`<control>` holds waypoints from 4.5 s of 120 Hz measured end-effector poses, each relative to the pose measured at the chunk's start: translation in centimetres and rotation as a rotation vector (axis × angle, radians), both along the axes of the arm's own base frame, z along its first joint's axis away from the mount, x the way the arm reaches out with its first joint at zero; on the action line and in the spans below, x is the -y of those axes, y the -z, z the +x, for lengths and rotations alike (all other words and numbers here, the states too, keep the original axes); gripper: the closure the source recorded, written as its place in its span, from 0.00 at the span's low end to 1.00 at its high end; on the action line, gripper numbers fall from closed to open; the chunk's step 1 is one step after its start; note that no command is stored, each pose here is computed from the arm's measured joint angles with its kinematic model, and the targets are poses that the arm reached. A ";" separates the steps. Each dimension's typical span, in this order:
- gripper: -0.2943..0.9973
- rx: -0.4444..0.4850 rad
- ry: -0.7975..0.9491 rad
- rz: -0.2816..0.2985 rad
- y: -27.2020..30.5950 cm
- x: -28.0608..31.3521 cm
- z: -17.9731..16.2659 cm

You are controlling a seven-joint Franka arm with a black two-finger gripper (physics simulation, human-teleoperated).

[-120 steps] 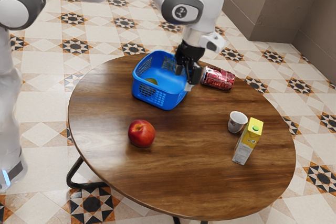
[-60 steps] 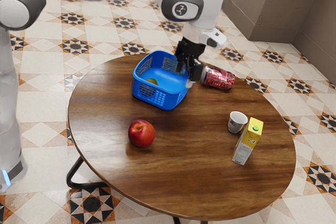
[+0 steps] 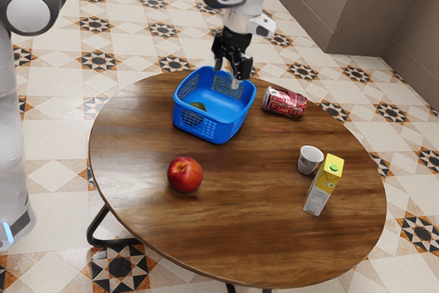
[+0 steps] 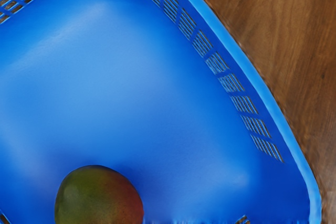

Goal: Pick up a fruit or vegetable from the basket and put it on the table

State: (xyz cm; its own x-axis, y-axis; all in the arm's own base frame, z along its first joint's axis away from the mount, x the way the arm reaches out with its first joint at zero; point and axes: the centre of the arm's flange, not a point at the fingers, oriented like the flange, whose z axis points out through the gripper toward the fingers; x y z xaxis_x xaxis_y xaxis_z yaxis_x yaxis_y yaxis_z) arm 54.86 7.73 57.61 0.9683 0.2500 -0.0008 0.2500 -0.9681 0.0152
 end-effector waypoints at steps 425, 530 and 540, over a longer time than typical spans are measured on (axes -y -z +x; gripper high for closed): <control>0.23 -0.134 -0.016 -0.011 8.1 -5.3 -2.2; 0.23 -0.082 0.005 -0.023 12.2 -5.6 -2.5; 0.22 -0.080 0.012 -0.023 12.5 -5.6 -2.5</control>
